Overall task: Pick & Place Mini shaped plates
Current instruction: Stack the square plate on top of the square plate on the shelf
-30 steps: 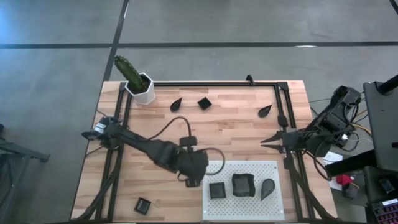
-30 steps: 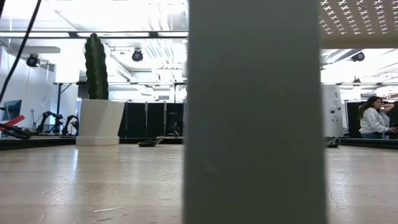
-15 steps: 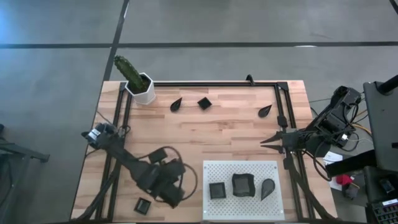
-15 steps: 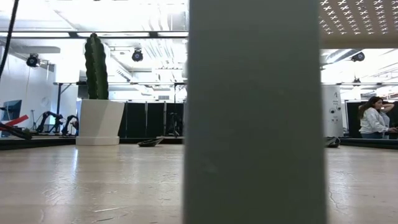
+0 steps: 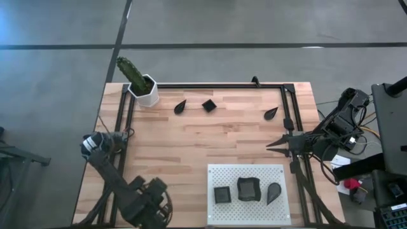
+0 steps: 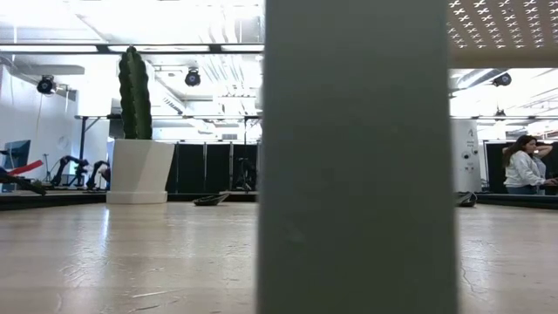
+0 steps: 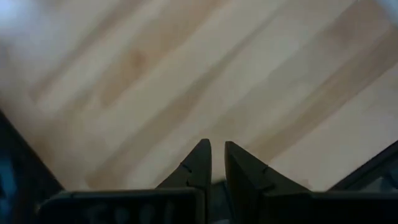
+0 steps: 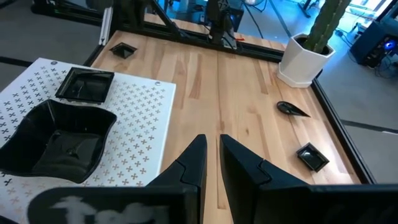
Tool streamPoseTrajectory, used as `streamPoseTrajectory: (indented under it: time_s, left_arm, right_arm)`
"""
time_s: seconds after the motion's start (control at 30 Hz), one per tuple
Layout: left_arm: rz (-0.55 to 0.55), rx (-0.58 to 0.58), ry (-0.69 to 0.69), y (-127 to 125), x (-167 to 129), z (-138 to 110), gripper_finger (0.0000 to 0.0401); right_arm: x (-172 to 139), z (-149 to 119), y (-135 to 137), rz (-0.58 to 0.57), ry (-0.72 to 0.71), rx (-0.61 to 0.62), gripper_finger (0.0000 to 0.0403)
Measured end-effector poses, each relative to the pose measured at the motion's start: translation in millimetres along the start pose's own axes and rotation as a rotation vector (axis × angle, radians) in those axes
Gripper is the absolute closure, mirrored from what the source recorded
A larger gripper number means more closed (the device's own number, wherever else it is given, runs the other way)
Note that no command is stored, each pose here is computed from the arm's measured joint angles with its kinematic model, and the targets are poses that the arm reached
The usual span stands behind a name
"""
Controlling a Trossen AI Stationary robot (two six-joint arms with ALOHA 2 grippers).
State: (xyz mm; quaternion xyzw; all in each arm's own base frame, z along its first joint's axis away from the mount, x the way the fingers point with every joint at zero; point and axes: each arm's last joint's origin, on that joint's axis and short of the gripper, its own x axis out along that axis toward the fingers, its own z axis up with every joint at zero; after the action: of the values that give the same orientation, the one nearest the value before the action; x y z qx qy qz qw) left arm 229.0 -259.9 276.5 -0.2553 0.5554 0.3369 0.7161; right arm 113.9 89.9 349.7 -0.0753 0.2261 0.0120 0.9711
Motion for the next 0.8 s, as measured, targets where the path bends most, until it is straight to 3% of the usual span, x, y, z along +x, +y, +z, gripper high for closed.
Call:
streamPoseTrajectory:
  time_s: [0.2,0.47,0.8]
  left_arm:
    - [-0.037,-0.112,0.08,-1.1,28.6,-28.3,0.0362]
    - [-0.219,-0.168,0.21,-12.6,70.7,-48.4,0.0362]
    - [-0.187,-0.108,0.317,-6.6,87.1,-53.9,0.0362]
  right_arm:
    - [0.2,1.5,0.6,0.004,-0.013,0.016,0.036]
    - [0.0,7.5,2.1,0.017,-0.063,0.045,0.036]
    - [0.0,7.6,1.3,-0.008,-0.069,0.042,0.036]
